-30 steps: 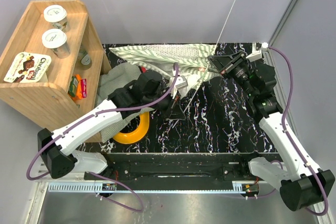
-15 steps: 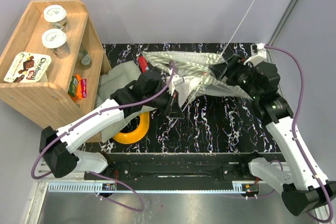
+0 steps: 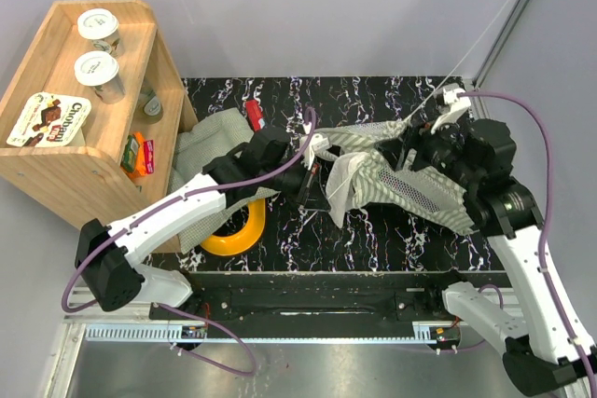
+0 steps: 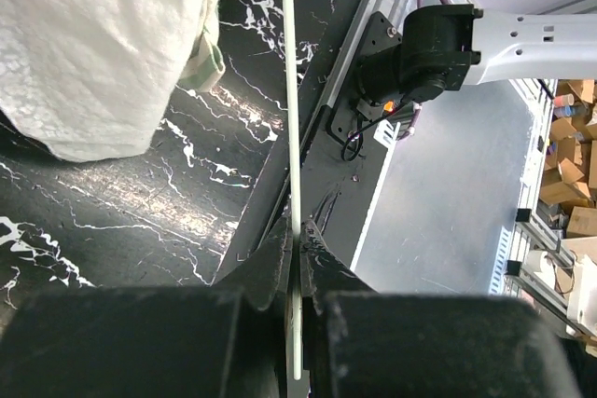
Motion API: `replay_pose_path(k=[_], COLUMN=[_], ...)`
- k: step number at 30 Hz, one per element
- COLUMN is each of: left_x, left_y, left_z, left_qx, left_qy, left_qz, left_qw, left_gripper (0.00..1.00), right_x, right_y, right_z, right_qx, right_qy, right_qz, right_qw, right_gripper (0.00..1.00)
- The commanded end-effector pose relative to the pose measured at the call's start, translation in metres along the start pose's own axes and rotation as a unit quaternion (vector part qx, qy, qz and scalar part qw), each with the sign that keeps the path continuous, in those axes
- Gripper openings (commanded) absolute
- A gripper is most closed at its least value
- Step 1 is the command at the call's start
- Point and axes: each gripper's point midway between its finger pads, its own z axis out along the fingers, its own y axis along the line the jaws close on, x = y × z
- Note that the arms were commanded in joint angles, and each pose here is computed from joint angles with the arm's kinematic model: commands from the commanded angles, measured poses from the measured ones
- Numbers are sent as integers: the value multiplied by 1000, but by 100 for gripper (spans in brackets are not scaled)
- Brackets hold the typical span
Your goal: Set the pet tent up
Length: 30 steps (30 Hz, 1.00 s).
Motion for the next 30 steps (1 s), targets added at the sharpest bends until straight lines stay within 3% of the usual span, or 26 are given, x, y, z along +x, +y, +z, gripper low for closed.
replay_pose_path(k=[1,5,10,13,16,17,22,30], left_x=[-34,-31,-36,-36,-33,-32,-34,-33], left_y=[-8,2,9,8,5,4,0,-7], left_z=[-5,-4,-10,-13,-13,-13,-15,-15], left_qx=[1,-25,-53,-51,-43,-40,-36,-17], left_qy=[-53,-45,-49,-49,-46,-44,-47,-43], left_qz=[58,82,125,143,147,148,153,150], left_qw=[997,995,990,987,987,987,987,988], left_gripper=[0,0,0,0,0,0,0,0], right_x=[-8,16,54,67,79,82,102,122], right_y=[65,78,82,85,85,87,88,80], right_z=[-39,-46,-31,-18,0,4,19,41], right_qx=[-191,-263,-334,-360,-374,-380,-403,-398], right_qy=[-35,-12,45,75,105,108,147,167], right_qz=[-168,-267,-384,-412,-420,-423,-425,-431], right_qw=[967,927,860,834,820,815,797,792], right_gripper=[73,71,71,69,51,50,52,50])
